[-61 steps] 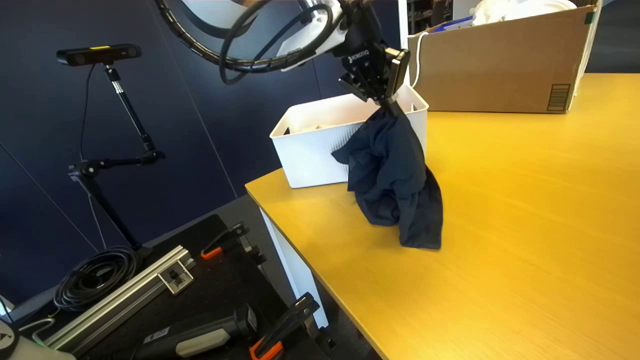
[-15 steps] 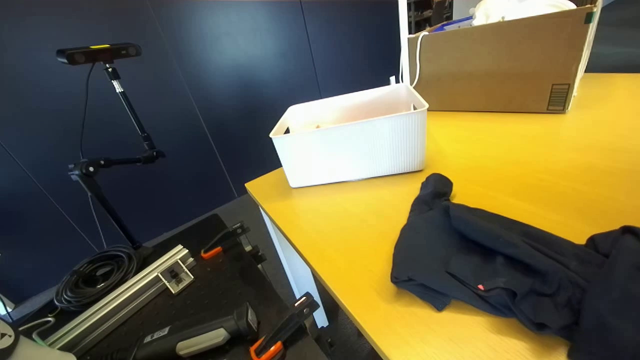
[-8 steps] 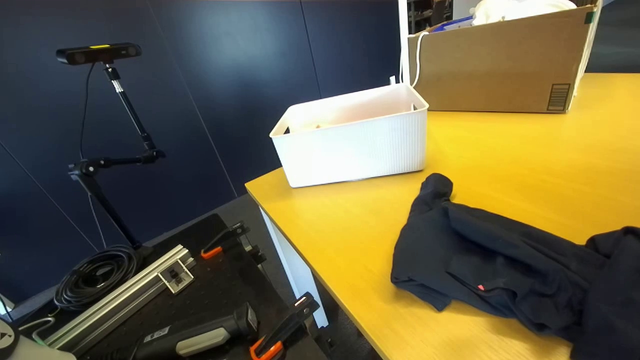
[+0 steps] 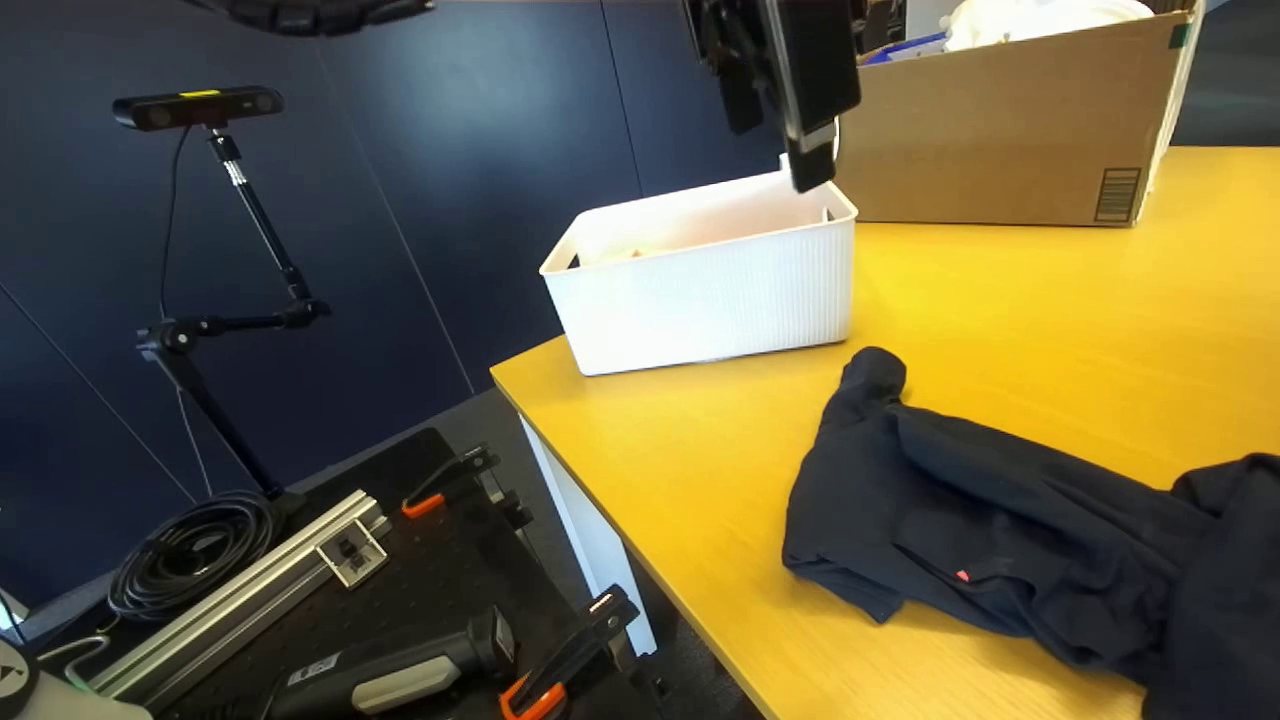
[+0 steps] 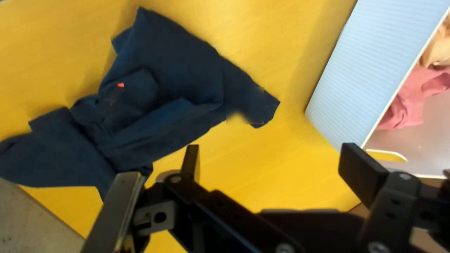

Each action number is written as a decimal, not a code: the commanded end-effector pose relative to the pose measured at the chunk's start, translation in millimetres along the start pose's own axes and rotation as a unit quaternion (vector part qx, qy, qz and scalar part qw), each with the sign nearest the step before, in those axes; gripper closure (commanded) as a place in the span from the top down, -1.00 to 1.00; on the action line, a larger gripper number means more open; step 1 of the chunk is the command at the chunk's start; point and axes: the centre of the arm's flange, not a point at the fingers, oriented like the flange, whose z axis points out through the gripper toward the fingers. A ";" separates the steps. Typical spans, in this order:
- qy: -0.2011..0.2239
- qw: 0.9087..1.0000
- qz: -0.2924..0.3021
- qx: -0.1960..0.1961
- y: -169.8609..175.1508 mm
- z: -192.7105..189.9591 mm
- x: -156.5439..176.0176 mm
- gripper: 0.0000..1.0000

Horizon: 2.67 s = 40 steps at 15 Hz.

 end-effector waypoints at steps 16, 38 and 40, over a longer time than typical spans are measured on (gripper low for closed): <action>-0.162 0.955 0.242 0.053 54.2 172.5 47.3 1.00; -0.070 0.957 0.282 0.022 88.3 257.7 84.1 0.02; -0.063 0.957 0.283 0.021 87.7 250.5 80.2 -0.28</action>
